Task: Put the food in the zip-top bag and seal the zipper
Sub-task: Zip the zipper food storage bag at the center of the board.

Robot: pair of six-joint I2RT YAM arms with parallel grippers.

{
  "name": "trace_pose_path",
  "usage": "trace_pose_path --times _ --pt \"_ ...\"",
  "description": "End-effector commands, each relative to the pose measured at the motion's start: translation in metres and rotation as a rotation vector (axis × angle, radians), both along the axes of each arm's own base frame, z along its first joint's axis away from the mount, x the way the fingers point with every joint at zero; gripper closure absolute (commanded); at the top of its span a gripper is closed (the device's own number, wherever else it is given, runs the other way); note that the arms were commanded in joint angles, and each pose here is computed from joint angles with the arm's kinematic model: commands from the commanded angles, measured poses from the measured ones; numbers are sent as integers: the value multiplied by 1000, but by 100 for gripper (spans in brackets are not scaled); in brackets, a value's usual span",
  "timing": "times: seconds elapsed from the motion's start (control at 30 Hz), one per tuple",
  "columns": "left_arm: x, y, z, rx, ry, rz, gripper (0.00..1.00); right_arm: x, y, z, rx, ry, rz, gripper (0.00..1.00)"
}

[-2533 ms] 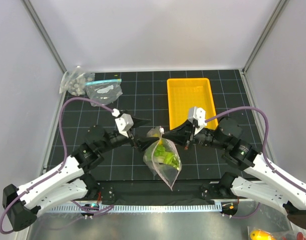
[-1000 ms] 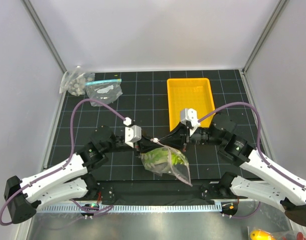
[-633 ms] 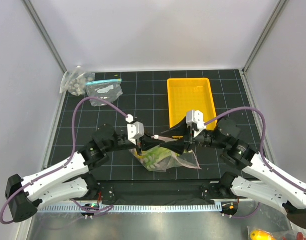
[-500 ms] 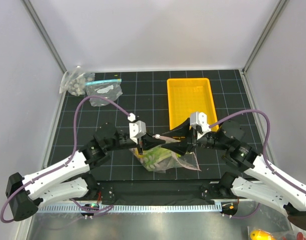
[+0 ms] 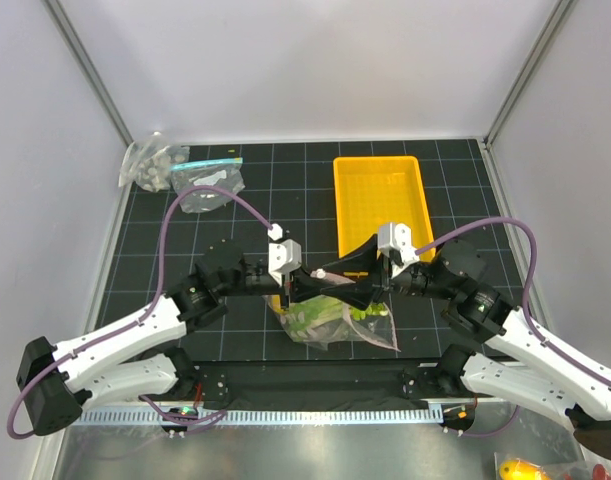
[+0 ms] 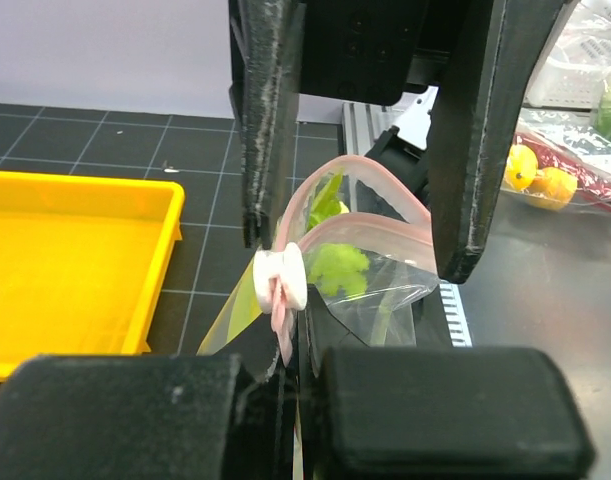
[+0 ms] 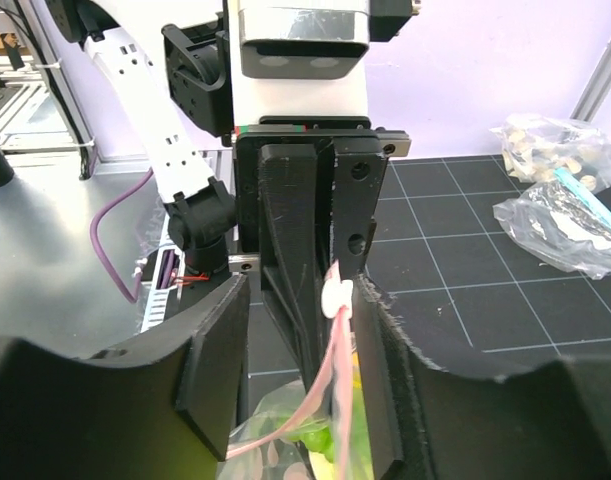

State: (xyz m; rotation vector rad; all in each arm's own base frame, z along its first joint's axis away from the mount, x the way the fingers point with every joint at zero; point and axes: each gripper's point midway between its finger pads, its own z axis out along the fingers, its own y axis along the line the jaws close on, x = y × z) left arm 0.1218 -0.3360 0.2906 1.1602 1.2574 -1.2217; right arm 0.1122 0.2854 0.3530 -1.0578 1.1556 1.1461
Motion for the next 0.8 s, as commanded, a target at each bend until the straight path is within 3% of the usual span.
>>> trace_pose_path --times 0.0,0.47,0.6,0.7,0.77 --pt "-8 -1 24 -45 -33 -49 100 4 -1 13 47 -35 -28 46" --pt "-14 1 26 -56 -48 -69 100 10 5 8 22 -4 -33 48" --pt "-15 2 27 -58 -48 -67 100 9 6 8 22 -2 -27 84" --pt "-9 2 28 -62 -38 -30 100 9 6 9 25 -1 -28 99" --pt "-4 3 30 -68 -27 5 100 9 5 9 26 0 -33 99"
